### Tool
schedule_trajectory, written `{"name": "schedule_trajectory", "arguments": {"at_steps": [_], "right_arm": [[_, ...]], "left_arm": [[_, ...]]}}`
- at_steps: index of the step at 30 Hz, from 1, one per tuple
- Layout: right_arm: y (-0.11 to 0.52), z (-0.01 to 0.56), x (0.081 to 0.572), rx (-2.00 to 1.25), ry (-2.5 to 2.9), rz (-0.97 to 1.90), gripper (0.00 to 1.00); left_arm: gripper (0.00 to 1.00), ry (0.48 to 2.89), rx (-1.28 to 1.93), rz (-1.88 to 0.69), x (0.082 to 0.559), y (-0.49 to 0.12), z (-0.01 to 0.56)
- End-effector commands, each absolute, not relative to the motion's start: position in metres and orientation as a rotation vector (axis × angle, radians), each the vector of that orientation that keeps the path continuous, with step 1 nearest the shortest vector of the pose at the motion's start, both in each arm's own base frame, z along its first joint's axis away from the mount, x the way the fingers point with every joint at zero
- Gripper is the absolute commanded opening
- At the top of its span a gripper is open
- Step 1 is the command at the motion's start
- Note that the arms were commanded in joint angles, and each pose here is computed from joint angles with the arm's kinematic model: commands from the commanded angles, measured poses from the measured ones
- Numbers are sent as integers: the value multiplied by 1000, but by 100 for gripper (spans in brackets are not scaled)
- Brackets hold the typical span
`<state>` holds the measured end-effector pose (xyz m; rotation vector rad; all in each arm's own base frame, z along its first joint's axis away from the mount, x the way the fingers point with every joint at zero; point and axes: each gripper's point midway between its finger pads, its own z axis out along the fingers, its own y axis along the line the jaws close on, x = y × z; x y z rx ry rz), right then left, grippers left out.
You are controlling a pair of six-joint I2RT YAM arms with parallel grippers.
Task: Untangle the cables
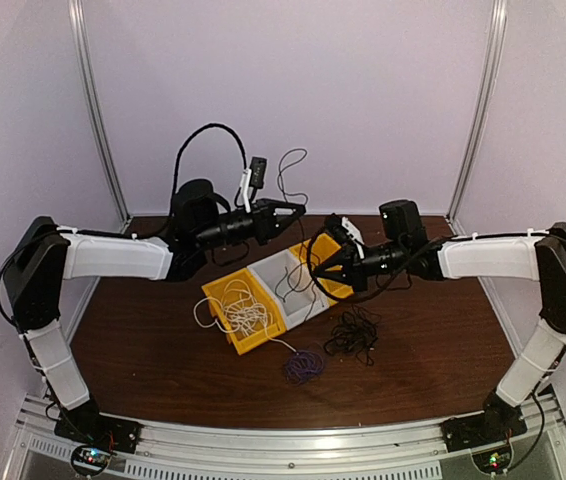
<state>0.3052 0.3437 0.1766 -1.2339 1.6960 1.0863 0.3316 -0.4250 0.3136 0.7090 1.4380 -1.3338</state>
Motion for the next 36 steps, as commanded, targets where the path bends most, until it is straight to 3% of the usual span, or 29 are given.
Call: {"name": "schedule_trajectory", "arguments": {"at_steps": [1, 17, 30, 36], "right_arm": [[351, 214, 316, -1207, 1588, 1050, 0], [370, 176, 400, -1077, 1656, 820, 0], [389, 115, 392, -1172, 1805, 694, 0], [384, 103, 385, -1228, 1872, 679, 14]], "left_arm": [[0, 1373, 641, -1322, 345, -411, 315], [0, 1514, 579, -1184, 393, -387, 248], [0, 1686, 628, -1133, 404, -385, 195], [0, 1839, 667, -1013, 410, -379, 163]]}}
